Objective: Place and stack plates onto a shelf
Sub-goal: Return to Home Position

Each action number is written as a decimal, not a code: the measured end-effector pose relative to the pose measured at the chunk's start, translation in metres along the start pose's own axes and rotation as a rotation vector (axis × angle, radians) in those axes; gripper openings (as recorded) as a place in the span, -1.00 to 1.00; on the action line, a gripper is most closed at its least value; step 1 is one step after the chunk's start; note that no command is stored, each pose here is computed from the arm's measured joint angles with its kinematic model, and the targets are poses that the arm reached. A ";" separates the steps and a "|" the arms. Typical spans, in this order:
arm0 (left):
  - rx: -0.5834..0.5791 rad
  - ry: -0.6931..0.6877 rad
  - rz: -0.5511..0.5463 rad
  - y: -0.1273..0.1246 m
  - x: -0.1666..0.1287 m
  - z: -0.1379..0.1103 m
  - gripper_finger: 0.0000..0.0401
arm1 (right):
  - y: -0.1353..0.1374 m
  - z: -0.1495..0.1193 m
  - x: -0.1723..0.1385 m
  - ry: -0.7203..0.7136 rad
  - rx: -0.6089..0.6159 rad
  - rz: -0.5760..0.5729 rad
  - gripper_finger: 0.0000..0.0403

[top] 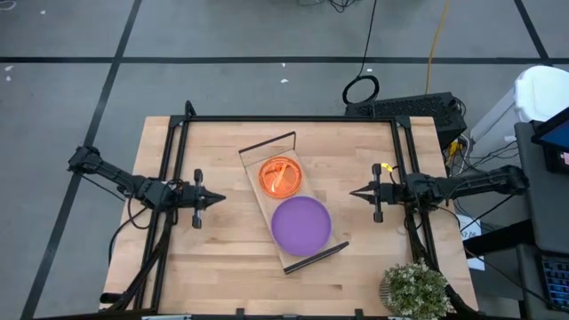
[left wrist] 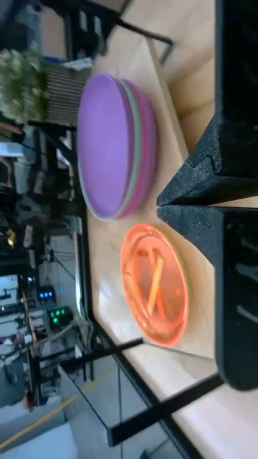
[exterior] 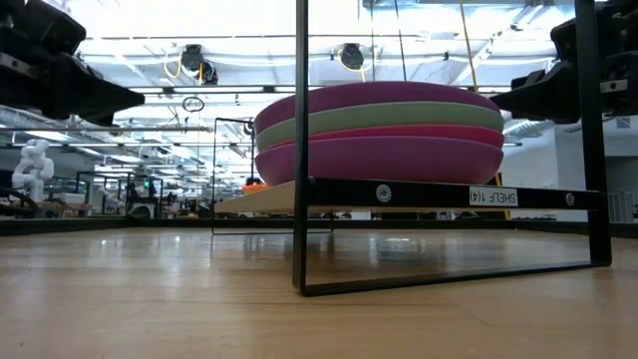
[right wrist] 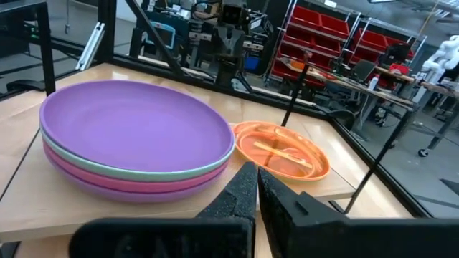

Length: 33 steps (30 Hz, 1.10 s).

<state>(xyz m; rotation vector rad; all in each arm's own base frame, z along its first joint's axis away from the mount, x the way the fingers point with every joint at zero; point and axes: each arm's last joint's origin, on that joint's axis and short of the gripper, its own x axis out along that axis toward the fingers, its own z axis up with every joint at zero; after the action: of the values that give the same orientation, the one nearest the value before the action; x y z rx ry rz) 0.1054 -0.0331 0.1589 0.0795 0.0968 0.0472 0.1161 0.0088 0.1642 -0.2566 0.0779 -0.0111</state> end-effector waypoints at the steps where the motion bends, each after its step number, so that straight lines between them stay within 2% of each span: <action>1: 0.017 0.005 0.005 0.000 0.000 0.000 -0.99 | 0.000 0.000 -0.001 0.000 0.000 -0.003 -1.00; 7: 0.105 0.003 0.007 0.000 0.000 0.000 -0.99 | -0.003 -0.002 -0.005 0.016 0.001 -0.020 -1.00; 16: 0.005 -0.055 0.037 0.001 0.000 0.006 -0.99 | -0.005 -0.002 -0.014 -0.013 0.005 -0.036 -1.00; 22: 0.026 -0.070 0.027 0.001 -0.002 0.007 -0.99 | -0.006 -0.001 -0.020 -0.040 0.012 -0.049 -1.00; 33: -0.020 -0.118 -0.021 0.004 -0.009 0.010 -0.99 | -0.006 -0.003 -0.020 -0.026 0.022 -0.045 -1.00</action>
<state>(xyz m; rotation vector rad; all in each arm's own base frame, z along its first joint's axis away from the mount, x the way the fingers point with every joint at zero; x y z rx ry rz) 0.0975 -0.0306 0.1703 0.0607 -0.0212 0.0223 0.0963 0.0026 0.1646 -0.2365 0.0466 -0.0534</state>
